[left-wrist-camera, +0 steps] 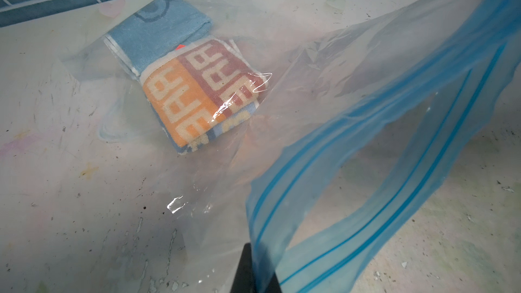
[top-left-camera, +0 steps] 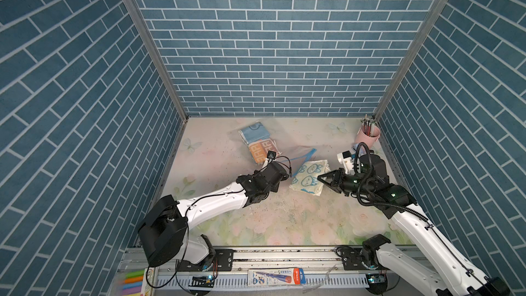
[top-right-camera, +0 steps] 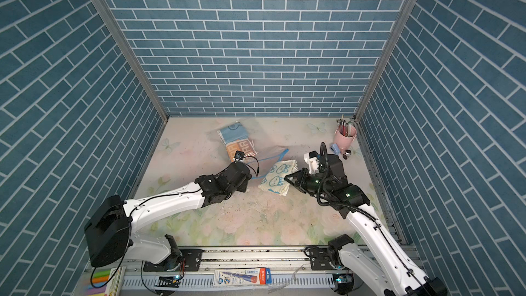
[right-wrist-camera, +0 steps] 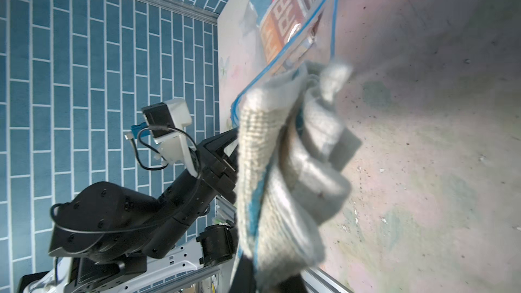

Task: Place the folded towel into the vacuum bag
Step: Pick up the towel from the center of the board, then place the towel in the vacuum bag, then adjust the vacuum bag at the center of the board.

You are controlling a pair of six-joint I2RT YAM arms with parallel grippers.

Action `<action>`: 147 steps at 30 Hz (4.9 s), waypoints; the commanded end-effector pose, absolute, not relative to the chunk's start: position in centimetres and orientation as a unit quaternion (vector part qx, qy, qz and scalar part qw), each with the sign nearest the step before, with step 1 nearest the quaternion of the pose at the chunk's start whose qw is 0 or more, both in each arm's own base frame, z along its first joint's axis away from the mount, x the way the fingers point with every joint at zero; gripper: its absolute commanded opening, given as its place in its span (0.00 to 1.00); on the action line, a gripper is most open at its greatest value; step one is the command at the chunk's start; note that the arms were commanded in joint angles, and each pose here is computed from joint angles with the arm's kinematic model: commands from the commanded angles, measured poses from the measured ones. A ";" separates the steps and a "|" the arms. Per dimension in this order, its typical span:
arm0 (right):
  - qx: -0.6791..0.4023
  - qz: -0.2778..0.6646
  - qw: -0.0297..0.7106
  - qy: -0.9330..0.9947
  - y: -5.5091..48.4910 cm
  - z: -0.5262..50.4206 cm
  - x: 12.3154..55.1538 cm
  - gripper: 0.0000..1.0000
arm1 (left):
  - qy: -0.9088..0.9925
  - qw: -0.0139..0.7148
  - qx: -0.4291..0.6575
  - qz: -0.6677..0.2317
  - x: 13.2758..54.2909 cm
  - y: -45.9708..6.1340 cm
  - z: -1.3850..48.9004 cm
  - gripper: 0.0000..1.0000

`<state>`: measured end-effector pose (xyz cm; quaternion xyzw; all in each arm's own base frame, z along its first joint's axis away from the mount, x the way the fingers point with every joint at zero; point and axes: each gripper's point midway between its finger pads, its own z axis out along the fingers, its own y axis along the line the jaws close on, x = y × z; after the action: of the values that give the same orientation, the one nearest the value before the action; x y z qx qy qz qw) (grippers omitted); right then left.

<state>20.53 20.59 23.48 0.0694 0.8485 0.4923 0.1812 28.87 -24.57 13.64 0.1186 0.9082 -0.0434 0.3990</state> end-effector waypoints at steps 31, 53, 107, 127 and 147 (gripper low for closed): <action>0.154 0.548 0.182 0.802 24.0 22.2 28.0 0.00 | 0.903 0.393 0.142 -0.104 28.2 -27.8 16.4 0.00; 0.204 0.498 0.210 0.816 26.0 19.2 30.7 0.00 | 0.900 0.393 0.144 -0.121 28.1 -28.8 17.3 0.00; 0.196 0.339 0.256 0.884 17.4 17.3 32.4 0.54 | 0.899 0.409 0.125 -0.094 27.4 -25.9 17.9 0.00; 0.192 0.370 0.242 0.876 19.3 16.6 34.6 0.10 | 0.899 0.411 0.119 -0.090 27.0 -25.0 17.5 0.00; 0.139 0.408 0.279 0.858 20.7 24.5 35.5 0.00 | 0.911 0.388 0.109 -0.084 24.4 -21.7 15.3 0.07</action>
<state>35.57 20.87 22.42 0.1567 0.8633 0.4035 0.2596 25.18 -22.88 15.94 0.1133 0.9066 -0.0929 0.3958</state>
